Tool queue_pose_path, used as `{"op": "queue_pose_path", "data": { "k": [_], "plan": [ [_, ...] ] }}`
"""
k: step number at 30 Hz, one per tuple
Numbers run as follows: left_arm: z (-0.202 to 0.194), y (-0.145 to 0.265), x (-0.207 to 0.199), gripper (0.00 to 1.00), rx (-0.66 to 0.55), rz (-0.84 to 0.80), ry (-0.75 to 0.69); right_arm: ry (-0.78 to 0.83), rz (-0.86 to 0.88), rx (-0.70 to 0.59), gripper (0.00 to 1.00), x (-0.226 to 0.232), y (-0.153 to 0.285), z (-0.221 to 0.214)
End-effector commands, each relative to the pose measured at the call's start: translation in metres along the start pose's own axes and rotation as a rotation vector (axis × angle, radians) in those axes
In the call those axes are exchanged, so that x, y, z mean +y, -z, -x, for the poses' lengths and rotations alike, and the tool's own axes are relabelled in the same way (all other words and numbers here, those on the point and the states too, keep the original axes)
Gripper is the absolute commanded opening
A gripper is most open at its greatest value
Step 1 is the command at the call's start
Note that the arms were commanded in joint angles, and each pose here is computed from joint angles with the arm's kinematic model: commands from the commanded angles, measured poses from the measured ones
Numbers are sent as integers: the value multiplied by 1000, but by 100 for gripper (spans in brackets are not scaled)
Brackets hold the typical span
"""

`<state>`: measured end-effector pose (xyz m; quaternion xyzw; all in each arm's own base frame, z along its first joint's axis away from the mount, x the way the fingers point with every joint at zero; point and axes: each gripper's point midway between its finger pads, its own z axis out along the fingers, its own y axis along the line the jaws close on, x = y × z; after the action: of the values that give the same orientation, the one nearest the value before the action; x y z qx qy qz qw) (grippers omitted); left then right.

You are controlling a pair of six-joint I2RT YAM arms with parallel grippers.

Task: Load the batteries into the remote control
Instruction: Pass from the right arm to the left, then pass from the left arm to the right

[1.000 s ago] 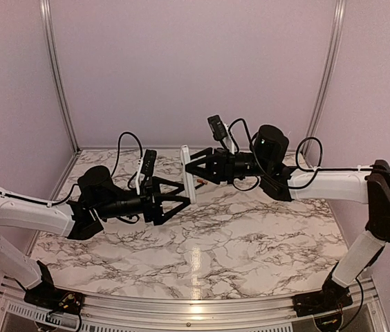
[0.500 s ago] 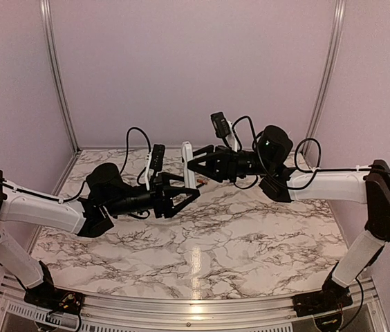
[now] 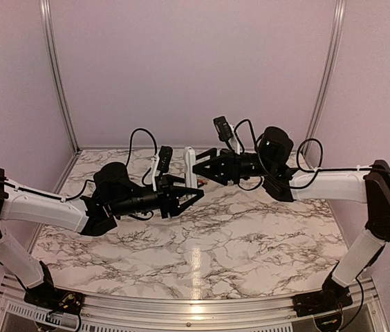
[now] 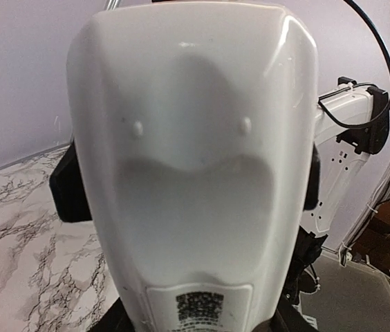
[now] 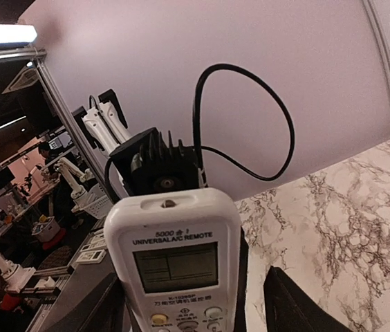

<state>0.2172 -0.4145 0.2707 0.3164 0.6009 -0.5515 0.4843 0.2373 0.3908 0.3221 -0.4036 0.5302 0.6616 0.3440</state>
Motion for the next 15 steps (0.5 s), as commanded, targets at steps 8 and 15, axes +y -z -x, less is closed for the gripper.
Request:
{"op": "queue_pose_path", "data": {
  "k": [8,15],
  "plan": [
    [-5,-11,60,5,169,336,-92,-33,-439,81,68,-57,37,8],
    [-18,-17,70,5,221,383,-85,-67,-495,100,73,-63,38,6]
  ]
}}
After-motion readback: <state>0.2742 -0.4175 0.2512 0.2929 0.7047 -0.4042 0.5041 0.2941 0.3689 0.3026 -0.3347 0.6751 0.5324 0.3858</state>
